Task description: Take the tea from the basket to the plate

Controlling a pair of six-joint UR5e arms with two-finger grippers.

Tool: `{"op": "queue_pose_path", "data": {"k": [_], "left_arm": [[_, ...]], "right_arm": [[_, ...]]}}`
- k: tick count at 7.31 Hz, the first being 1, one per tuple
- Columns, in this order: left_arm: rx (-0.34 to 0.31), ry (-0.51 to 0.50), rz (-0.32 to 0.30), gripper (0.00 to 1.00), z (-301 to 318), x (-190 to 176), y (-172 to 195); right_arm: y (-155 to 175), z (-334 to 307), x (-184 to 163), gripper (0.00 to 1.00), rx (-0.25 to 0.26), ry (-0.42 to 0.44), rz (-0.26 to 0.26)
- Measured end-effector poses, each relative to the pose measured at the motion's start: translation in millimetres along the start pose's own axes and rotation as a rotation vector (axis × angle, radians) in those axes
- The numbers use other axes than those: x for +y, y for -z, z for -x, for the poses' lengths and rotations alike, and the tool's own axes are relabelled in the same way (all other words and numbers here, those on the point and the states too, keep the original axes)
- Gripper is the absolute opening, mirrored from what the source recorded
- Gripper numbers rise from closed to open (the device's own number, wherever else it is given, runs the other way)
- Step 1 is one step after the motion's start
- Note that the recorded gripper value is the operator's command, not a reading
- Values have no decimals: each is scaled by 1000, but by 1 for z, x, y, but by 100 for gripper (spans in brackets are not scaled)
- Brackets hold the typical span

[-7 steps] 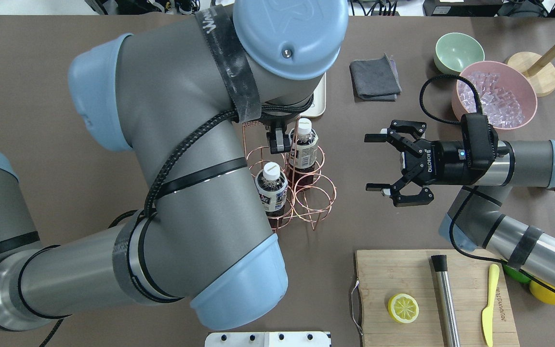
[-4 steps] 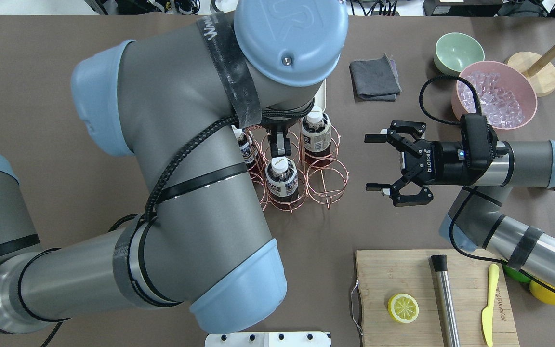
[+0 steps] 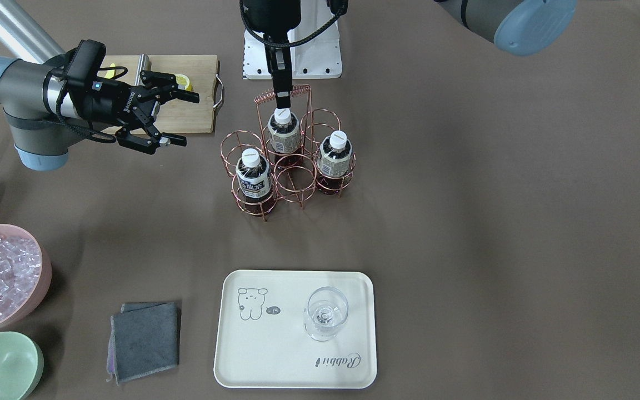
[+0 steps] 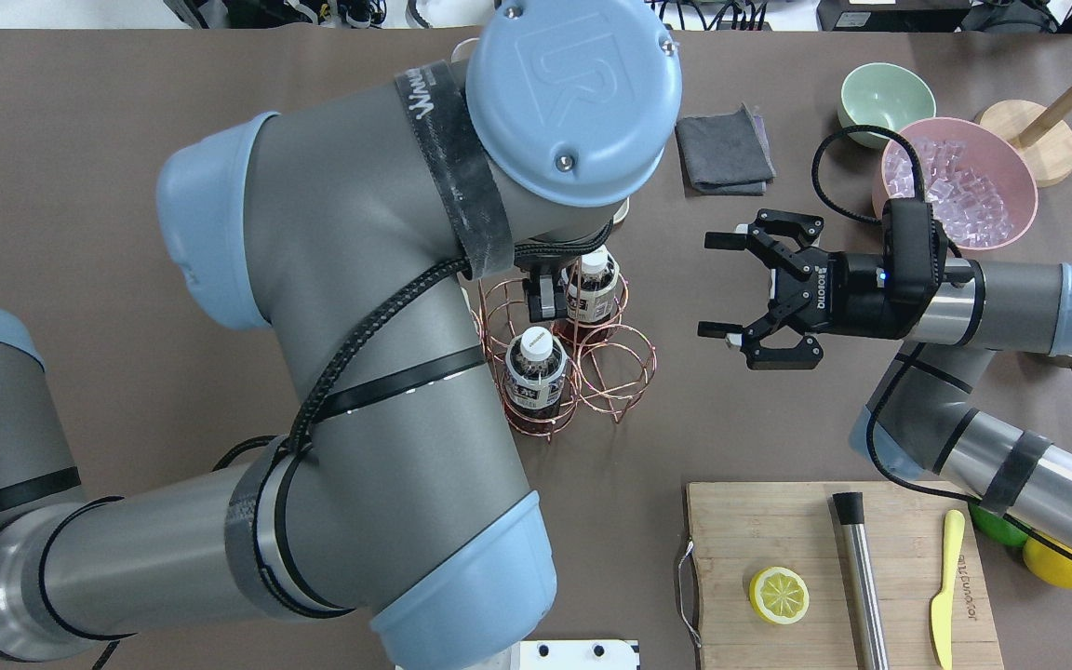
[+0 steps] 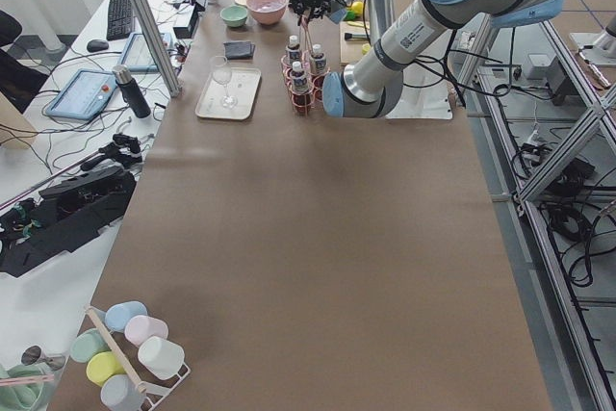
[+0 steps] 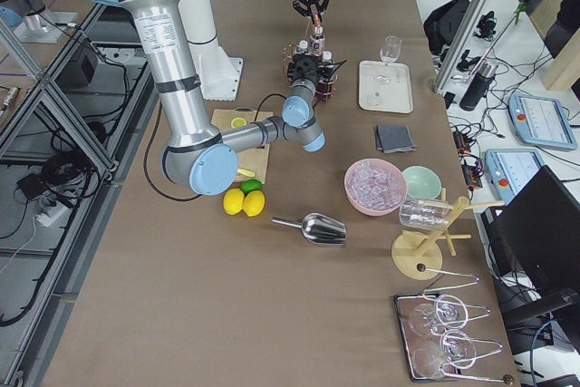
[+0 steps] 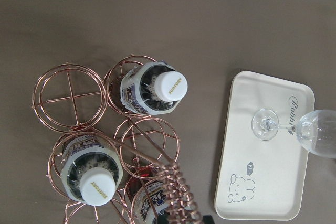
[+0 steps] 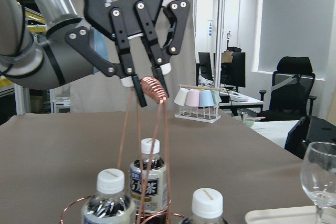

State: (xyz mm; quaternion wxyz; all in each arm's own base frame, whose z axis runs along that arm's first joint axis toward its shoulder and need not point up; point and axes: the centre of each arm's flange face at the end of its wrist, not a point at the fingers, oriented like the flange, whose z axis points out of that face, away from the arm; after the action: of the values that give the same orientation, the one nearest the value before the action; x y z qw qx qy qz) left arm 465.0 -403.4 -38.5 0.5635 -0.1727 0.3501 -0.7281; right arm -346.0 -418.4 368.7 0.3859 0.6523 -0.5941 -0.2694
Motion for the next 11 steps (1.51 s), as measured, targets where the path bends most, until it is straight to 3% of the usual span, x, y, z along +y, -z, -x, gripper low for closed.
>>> {"op": "queue_pose_path", "data": {"k": [3, 5, 8, 11], "left_arm": [[-1, -3, 4, 0, 3, -2, -3], [0, -3, 6, 0, 3, -3, -3], [-2, -4, 8, 0, 4, -3, -2], [-1, -4, 12, 0, 4, -3, 0]], "right_arm": [[-7, -28, -5, 100, 141, 16, 57], [-36, -49, -12, 100, 193, 31, 107], [-89, -49, -9, 99, 211, 4, 143], [-119, -23, -2, 99, 190, -32, 138]]}}
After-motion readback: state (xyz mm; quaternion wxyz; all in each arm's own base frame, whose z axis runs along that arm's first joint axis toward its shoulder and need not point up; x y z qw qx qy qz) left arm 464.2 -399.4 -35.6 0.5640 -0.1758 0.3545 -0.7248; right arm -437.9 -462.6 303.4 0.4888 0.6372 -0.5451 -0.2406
